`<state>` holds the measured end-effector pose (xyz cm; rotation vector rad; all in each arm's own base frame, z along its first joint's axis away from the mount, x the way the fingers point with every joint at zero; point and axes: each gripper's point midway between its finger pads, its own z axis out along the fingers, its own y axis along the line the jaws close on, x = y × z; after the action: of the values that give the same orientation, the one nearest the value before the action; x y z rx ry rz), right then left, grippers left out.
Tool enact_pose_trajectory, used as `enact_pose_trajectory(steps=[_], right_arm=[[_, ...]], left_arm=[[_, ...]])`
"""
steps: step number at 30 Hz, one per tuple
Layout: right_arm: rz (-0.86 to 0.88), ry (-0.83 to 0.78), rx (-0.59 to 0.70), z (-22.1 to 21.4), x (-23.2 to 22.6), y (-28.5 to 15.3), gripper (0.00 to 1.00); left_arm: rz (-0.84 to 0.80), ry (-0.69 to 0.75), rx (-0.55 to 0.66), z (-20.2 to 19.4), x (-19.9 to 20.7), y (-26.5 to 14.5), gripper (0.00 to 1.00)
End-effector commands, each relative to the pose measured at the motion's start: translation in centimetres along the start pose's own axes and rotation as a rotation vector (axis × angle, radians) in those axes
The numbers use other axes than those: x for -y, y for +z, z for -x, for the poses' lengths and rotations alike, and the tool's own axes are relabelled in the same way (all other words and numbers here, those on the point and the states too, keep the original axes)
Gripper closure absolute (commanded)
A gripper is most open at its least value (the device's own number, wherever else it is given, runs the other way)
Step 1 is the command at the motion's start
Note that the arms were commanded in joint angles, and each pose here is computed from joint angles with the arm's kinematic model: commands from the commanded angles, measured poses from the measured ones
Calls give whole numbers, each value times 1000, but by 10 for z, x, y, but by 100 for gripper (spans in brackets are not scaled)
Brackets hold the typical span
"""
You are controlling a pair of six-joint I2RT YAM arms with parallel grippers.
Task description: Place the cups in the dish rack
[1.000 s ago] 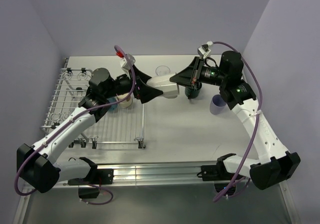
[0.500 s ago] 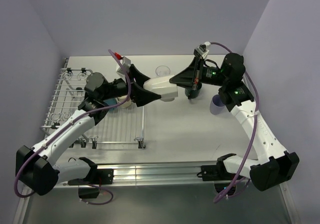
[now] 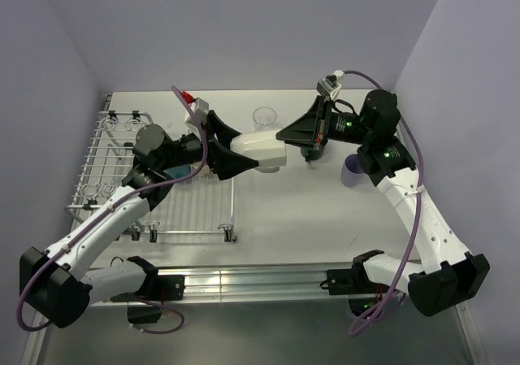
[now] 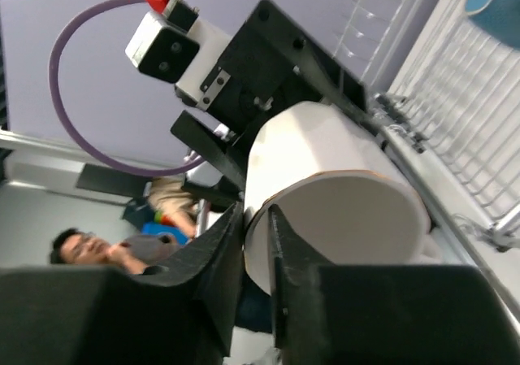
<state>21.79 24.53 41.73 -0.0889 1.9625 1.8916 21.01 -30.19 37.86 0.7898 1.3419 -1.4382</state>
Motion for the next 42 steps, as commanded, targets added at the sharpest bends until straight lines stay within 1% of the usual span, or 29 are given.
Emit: enact_pose_trajectory(steps=[1,2,4,5,9,10,11,12,13,14,15,16,17,18,20,21,22,24,25,28,29,31,33,34,36,37,42], right_arm=[[-30,-135,123,18,-5,-7,72],[-39,-137,136,20,-4,-8,68],[-49,-135,143,20,1,-8,65],[-57,-133,150,21,4,-7,61],[-88,-137,169,23,13,-8,56],[-114,-134,172,23,20,-9,55],[-127,-141,179,25,21,-9,54],[-153,-146,202,29,25,-10,54],[-192,-144,204,28,34,-12,53],[-210,-153,218,31,35,-14,53],[-232,-159,231,32,38,-16,53],[-294,-162,261,36,49,-20,53],[-318,-174,283,39,49,-24,52],[-345,-181,300,41,53,-27,52],[-411,-198,340,46,62,-34,52],[-445,-205,343,45,67,-38,52],[-482,-212,372,50,72,-42,52],[-528,-227,381,52,78,-48,51],[-543,-232,388,52,79,-50,51],[-595,-250,414,55,86,-58,51],[-612,-255,427,56,88,-61,51],[-638,-261,427,56,92,-64,51],[-652,-266,425,56,96,-65,50],[-655,-270,424,55,96,-66,50],[-668,-269,421,55,99,-67,50],[-671,-271,420,55,100,-67,50],[-684,-270,403,53,108,-67,50]], left_arm=[[-82,97,73,32,41,-10,100],[-69,97,72,32,39,-10,100],[-41,84,74,32,36,-11,100],[-30,80,78,32,35,-11,100],[60,60,87,36,23,-13,100],[100,43,66,31,17,-15,100],[161,34,72,33,7,-17,100],[189,38,73,38,5,-18,100],[236,17,38,31,-2,-22,100],[304,11,42,32,-12,-25,100],[329,12,44,38,-12,-27,100],[358,17,39,38,-15,-30,100],[407,-20,-4,27,-21,-36,100],[462,-17,6,32,-27,-41,100],[532,-36,-22,29,-31,-50,100],[604,-42,-21,30,-41,-57,100],[650,-52,-36,29,-48,-60,100],[729,-79,-71,28,-54,-70,100],[798,-87,-83,26,-66,-74,100],[849,-111,-155,17,-76,-77,100],[859,-114,-157,20,-78,-77,100],[896,-146,-216,7,-91,-78,100],[945,-150,-226,8,-101,-80,100],[981,-167,-262,0,-108,-84,100],[1025,-160,-271,3,-115,-88,100],[1036,-169,-309,-5,-117,-90,100],[1121,-160,-391,-12,-127,-103,100]])
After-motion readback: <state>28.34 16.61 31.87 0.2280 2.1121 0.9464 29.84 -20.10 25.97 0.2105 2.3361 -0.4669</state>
